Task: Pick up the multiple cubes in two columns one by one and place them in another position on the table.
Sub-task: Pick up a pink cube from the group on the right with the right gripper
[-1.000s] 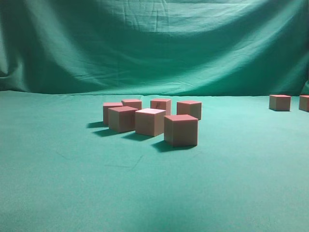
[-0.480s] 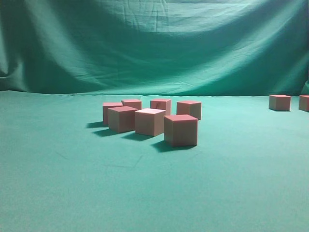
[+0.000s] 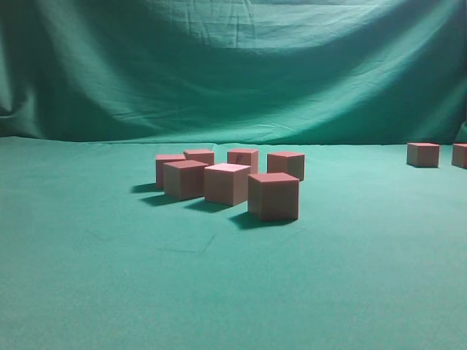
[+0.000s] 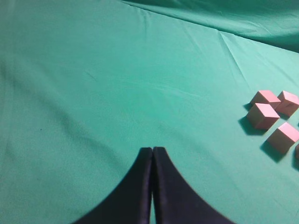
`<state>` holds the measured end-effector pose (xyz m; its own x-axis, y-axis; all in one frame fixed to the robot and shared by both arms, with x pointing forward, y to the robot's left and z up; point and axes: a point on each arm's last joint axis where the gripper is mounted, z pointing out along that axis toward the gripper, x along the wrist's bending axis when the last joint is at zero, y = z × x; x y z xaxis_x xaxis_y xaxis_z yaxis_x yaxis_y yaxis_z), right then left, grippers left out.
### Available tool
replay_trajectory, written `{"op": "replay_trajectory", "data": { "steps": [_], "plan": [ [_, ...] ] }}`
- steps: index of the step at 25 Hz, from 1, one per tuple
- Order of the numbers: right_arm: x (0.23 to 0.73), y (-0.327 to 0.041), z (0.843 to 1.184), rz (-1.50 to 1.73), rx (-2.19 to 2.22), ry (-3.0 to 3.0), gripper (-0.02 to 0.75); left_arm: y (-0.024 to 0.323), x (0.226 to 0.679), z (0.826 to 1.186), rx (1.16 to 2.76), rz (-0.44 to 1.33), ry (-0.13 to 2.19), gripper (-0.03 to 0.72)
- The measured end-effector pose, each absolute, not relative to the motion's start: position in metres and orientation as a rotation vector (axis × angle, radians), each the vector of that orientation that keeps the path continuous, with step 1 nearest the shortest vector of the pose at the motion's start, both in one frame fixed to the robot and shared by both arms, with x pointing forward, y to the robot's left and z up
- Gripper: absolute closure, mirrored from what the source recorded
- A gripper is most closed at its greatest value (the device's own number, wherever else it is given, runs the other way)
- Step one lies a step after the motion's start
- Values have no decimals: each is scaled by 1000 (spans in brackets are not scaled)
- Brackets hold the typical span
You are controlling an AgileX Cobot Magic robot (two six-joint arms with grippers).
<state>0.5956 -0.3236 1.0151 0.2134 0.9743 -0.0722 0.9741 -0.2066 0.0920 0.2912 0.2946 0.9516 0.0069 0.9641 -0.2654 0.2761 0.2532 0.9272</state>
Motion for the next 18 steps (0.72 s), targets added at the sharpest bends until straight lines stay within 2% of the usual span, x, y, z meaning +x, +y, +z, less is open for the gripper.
{"op": "replay_trajectory", "data": {
  "steps": [8, 18],
  "plan": [
    [659, -329, 976, 91, 2296, 1958, 262, 295, 291, 952, 1221, 834, 1487, 688],
    [684, -330, 937, 108, 2276, 1965, 262, 295, 291, 952, 1221, 834, 1487, 688]
  ]
}}
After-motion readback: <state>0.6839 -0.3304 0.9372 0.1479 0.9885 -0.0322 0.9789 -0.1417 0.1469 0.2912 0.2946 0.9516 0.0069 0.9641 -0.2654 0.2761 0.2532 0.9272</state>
